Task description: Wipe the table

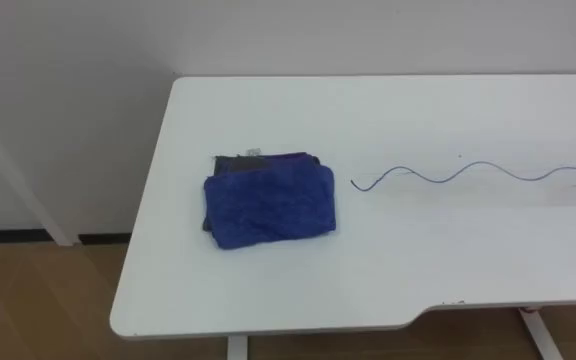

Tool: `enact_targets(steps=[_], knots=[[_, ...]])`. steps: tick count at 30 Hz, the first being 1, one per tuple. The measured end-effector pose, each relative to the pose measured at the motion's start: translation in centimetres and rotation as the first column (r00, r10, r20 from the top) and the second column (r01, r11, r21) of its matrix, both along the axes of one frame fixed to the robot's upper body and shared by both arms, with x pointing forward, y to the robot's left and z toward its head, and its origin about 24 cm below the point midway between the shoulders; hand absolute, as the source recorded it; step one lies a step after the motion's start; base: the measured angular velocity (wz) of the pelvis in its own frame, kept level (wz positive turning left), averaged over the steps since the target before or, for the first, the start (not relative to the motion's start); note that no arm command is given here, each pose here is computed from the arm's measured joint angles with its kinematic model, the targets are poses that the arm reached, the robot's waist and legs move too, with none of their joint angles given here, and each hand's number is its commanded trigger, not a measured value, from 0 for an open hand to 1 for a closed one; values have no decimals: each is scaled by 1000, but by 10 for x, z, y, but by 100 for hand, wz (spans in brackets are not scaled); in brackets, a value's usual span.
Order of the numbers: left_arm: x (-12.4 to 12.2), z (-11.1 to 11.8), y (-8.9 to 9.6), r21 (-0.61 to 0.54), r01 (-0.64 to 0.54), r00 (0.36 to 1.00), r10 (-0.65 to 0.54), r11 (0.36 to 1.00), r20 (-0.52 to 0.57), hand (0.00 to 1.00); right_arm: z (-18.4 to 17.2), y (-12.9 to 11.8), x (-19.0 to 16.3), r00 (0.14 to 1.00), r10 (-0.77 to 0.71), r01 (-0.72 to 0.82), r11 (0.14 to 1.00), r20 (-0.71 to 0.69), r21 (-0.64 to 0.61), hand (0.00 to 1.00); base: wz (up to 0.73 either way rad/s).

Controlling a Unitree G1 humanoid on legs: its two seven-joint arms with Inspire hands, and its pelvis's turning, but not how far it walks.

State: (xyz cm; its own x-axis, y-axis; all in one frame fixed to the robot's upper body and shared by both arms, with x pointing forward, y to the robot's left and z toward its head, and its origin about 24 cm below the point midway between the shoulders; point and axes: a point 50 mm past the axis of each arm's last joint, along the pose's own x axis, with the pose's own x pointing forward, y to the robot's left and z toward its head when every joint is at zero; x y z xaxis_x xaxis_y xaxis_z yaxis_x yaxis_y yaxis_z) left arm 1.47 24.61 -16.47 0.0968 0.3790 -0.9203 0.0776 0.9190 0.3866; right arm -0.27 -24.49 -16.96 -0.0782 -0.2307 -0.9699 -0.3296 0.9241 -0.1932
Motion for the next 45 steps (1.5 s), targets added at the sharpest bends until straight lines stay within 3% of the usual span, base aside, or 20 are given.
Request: enact_targets(steps=[12,18,24,27,28,30,32,35,40,43,45], knots=[[1,0,0,-1,1,1000,-1,1000,6,0,0,0,0,1000,7,-7,1000,1,1,0,0],[-6,0,0,-5,-5,1000,5,1000,-14,0,0,2,-3,998,-65,65,998,6,9,0,0],[-20,1,4,-11,-63,997,63,998,-43,0,1,0,-26,922,-387,387,922,16,-13,0,4],[-33,4,15,16,-174,983,175,985,-47,0,4,-6,-44,722,-688,692,721,81,-44,0,9],[-35,5,18,24,-190,980,191,981,-47,0,5,-10,-46,684,-723,729,682,97,-52,0,4],[-37,9,31,58,-226,973,228,972,-34,0,13,-29,-54,529,-831,848,521,171,-92,0,2],[-37,14,43,88,-242,969,245,966,-20,0,21,-51,-52,433,-864,902,418,256,-110,0,0],[-30,23,63,138,-251,968,249,958,29,0,42,-98,-44,368,-834,930,332,411,-159,0,-1],[-17,28,70,149,-239,969,226,960,99,0,72,-147,6,337,-697,936,317,633,-150,0,-14],[-12,27,68,134,-209,975,196,969,104,0,94,-164,54,298,-567,925,369,768,-87,0,-9],[-10,26,65,127,-180,980,167,975,104,0,121,-173,96,308,-407,877,471,860,-92,0,-5]])
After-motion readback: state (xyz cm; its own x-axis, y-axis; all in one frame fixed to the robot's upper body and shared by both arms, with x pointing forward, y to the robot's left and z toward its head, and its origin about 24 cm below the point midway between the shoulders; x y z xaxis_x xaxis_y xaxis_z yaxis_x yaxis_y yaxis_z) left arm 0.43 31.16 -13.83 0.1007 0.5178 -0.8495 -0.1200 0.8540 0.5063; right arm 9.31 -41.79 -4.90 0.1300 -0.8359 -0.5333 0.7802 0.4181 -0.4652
